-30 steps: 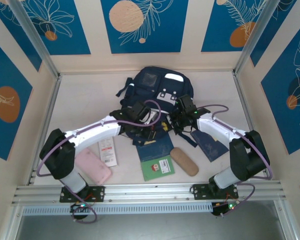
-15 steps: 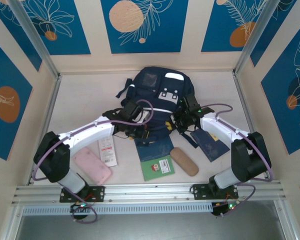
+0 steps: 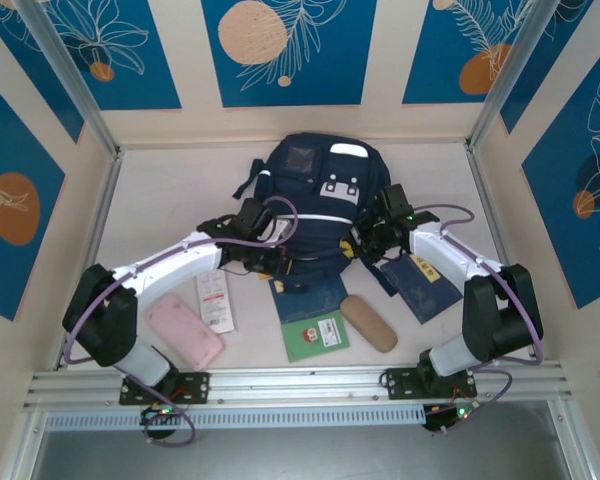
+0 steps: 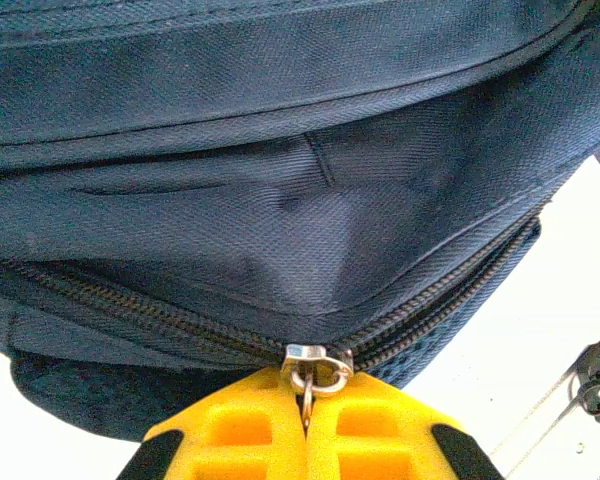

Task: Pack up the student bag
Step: Unzip the student bag at the top-center of the table, then place the student bag at the center of the table.

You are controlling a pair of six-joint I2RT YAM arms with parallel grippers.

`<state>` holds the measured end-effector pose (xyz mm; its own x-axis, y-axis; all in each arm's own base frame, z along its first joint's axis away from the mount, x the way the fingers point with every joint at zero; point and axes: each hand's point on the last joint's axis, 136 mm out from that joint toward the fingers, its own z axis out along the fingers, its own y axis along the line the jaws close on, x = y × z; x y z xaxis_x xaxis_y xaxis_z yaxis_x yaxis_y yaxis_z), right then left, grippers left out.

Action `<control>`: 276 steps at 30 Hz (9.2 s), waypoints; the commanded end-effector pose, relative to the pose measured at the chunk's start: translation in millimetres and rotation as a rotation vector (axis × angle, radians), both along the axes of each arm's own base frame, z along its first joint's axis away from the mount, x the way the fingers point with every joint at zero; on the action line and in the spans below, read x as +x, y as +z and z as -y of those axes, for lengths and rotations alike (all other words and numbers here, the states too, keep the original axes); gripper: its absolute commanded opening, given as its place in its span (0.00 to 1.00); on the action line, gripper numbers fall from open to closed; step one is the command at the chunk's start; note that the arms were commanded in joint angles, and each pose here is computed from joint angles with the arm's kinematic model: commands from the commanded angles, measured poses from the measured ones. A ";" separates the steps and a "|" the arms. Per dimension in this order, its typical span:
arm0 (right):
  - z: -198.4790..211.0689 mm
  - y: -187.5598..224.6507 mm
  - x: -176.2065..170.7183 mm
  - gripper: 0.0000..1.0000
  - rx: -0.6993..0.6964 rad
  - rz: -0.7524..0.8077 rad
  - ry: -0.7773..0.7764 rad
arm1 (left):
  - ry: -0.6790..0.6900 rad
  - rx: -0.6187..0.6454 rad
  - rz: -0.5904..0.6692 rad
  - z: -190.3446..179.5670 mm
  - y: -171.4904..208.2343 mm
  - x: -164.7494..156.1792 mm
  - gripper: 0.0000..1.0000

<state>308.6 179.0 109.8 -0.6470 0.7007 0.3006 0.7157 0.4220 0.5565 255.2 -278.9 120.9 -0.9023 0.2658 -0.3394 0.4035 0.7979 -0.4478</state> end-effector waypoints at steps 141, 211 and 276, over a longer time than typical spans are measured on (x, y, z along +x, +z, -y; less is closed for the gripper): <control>-2.1 39.9 -56.8 0.59 0.030 0.010 -0.066 | -0.177 -0.205 -0.016 115.3 58.1 -31.2 0.00; 12.9 28.2 -18.1 0.00 0.130 0.038 -0.276 | 0.231 -0.088 0.040 -30.1 34.4 114.7 0.44; 3.5 40.1 -104.3 0.77 -0.627 0.361 0.695 | 0.147 -0.012 0.250 -74.6 112.7 14.9 0.73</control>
<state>209.3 215.1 155.6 -0.9674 0.0592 -0.2463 -0.0319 0.9361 0.3503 282.0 -182.5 238.2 -0.8132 0.0245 -0.5814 0.2833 0.8894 -0.3587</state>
